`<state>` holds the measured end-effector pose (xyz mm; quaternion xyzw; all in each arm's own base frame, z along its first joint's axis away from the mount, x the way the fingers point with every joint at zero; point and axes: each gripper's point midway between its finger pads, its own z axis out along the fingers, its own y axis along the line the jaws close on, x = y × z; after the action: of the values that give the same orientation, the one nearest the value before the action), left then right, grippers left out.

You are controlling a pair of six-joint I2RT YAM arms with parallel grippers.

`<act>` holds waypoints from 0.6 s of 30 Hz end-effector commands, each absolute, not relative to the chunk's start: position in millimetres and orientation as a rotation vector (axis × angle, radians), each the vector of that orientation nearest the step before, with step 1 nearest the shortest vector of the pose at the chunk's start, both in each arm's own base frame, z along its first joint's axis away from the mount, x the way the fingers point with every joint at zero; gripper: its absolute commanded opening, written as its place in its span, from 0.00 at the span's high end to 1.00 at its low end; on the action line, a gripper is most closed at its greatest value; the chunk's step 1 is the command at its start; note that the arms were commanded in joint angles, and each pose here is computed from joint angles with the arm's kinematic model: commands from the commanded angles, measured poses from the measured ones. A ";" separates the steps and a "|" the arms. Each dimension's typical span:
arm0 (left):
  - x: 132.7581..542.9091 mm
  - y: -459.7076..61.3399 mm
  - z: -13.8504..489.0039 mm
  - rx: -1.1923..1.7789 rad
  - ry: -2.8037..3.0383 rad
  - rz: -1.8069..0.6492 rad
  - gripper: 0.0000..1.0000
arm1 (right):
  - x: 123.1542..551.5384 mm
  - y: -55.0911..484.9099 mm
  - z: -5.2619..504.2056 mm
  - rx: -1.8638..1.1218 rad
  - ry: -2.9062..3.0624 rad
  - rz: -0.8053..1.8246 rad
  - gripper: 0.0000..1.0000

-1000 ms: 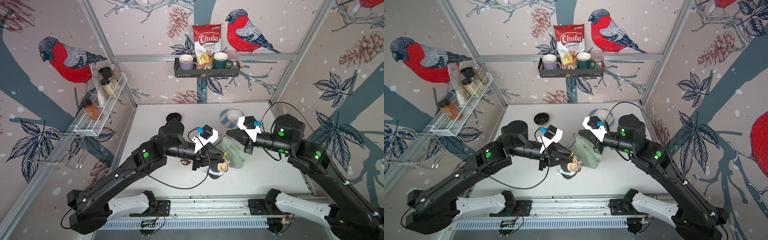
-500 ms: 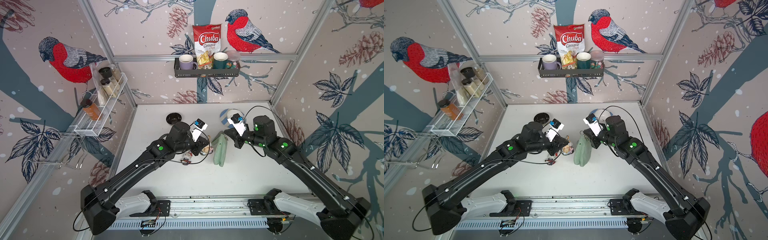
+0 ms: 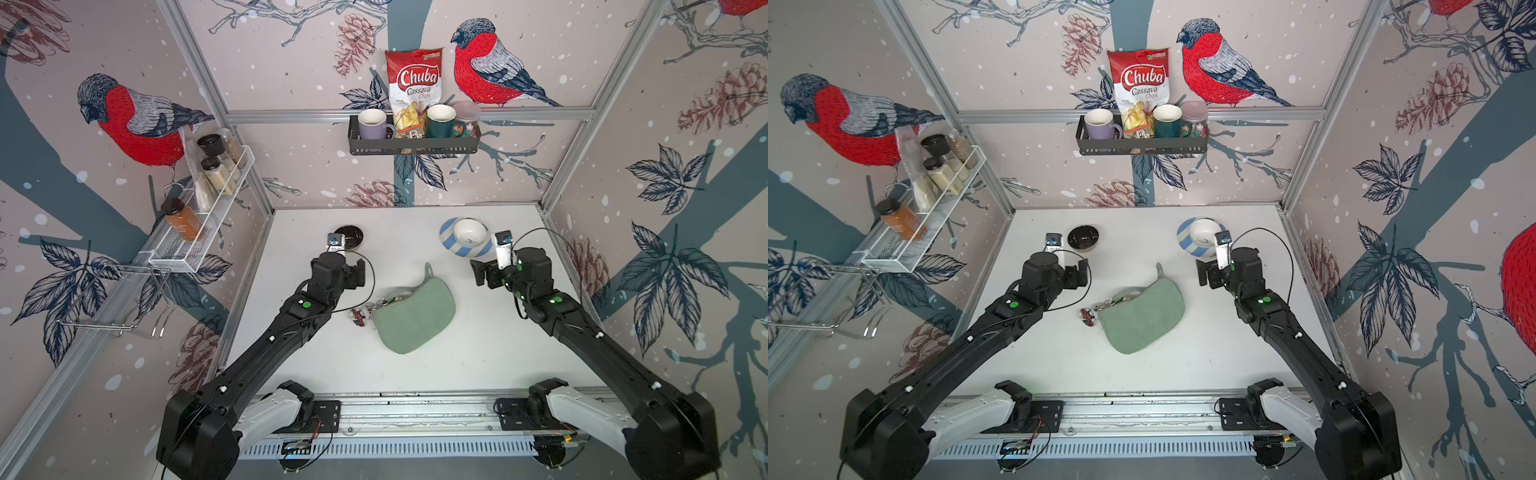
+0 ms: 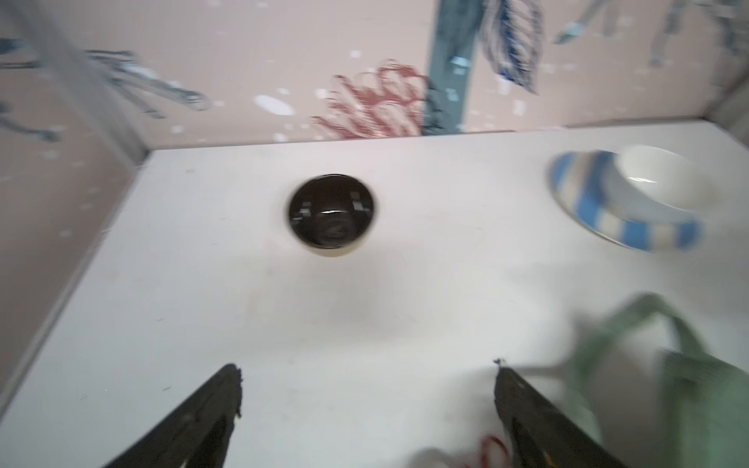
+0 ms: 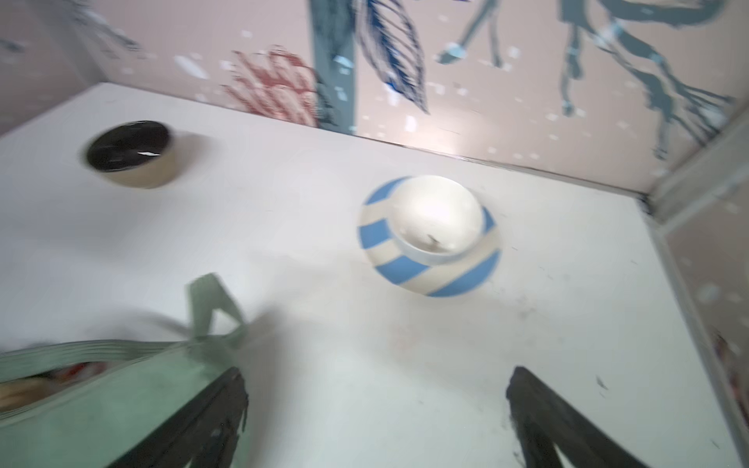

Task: Remove the decoration from the bag
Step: Place the bag at the center of the board, then reset both arms

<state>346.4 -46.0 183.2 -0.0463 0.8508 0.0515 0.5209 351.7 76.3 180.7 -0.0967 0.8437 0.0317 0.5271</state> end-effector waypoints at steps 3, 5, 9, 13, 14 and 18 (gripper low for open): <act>358.0 10.0 173.0 -0.249 1.821 0.352 0.04 | 374.3 14.2 167.5 0.055 1.868 -0.018 0.00; 359.1 13.3 156.8 -0.182 1.808 0.430 0.04 | 380.2 -0.4 153.8 0.106 1.863 -0.043 0.00; 363.1 29.5 135.3 -0.226 1.731 0.458 0.04 | 388.0 -26.8 107.6 0.233 1.897 -0.063 0.00; 360.8 27.3 125.8 -0.208 1.774 0.462 0.04 | 385.7 -20.0 99.2 0.197 1.878 -0.099 0.00; 361.2 28.9 126.1 -0.225 1.753 0.442 0.04 | 386.8 -21.0 98.6 0.204 1.890 -0.103 0.00; 367.1 26.3 106.2 -0.188 1.775 0.417 0.04 | 386.8 -19.1 99.2 0.200 1.886 -0.151 0.00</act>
<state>357.0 28.6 88.4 -0.0747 0.7939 0.2000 0.5693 381.3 -16.8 83.7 0.0735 0.8260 -0.0529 0.5564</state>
